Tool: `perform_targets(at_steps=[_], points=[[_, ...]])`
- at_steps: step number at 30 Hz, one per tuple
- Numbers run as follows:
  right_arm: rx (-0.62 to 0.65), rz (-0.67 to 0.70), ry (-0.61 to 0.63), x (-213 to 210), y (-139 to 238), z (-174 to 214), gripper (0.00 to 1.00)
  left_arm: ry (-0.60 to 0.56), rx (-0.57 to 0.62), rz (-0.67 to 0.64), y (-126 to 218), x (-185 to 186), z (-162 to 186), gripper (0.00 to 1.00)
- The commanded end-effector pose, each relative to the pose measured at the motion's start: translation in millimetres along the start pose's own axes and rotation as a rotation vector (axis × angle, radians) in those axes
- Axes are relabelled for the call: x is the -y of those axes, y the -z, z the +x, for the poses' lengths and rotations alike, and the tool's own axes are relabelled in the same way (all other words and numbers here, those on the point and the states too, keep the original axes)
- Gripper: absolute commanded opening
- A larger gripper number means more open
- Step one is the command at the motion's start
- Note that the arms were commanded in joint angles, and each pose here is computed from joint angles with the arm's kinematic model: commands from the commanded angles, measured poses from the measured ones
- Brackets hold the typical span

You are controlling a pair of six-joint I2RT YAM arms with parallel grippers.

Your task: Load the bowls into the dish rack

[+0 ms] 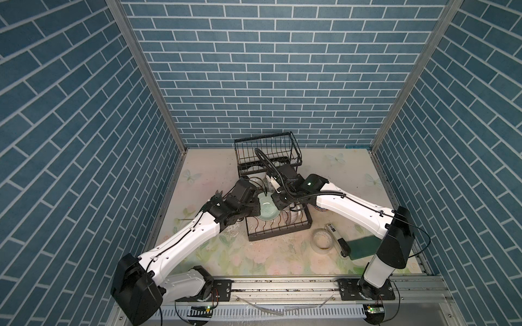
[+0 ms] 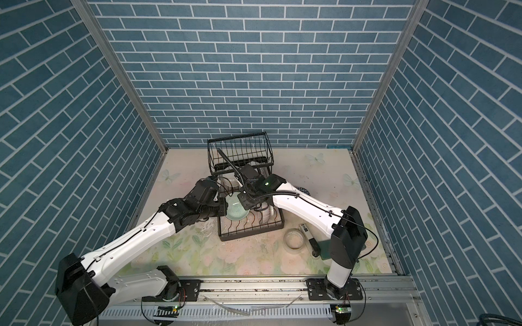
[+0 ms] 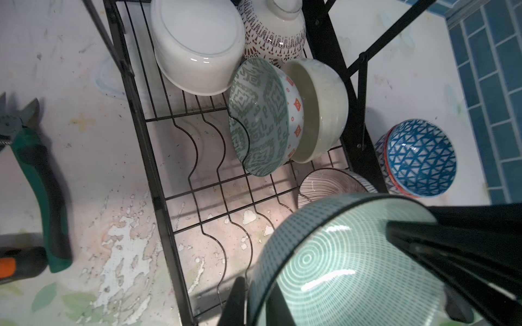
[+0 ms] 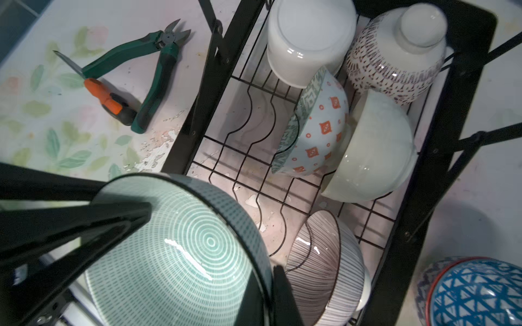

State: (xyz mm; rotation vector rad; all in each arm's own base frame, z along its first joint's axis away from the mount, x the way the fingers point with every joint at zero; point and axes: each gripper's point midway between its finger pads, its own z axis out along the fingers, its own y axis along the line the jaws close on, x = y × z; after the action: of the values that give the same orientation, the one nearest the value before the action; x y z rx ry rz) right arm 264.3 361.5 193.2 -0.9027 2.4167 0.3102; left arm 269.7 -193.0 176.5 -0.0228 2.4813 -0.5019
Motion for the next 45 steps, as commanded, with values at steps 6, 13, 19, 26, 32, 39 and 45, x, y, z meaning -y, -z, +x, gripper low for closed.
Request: perform_targets(at_steps=[6,13,19,26,32,39,45], points=[[0.088,0.188,0.006,1.0,13.1,-22.8,0.00,0.018,0.024,0.018,4.8,-8.0,3.0,0.48],[0.096,0.294,0.046,1.8,14.6,-22.6,0.00,0.041,0.046,-0.003,11.8,-23.5,5.9,0.79],[0.104,0.436,0.086,10.9,18.4,-19.6,0.00,0.074,0.104,-0.037,28.0,-44.1,4.7,0.91],[0.114,0.541,0.090,18.9,18.1,-12.9,0.00,0.111,0.170,-0.092,50.1,-70.8,5.3,0.99],[0.124,0.653,0.155,19.3,17.7,-12.2,0.00,0.207,0.192,-0.121,55.2,-98.9,10.8,1.00],[0.123,0.747,0.223,15.8,13.6,-10.4,0.00,0.316,0.163,-0.053,39.4,-110.3,19.2,1.00],[0.148,0.851,0.278,11.3,19.8,-16.0,0.00,0.374,0.159,-0.010,31.7,-115.1,18.7,1.00]])
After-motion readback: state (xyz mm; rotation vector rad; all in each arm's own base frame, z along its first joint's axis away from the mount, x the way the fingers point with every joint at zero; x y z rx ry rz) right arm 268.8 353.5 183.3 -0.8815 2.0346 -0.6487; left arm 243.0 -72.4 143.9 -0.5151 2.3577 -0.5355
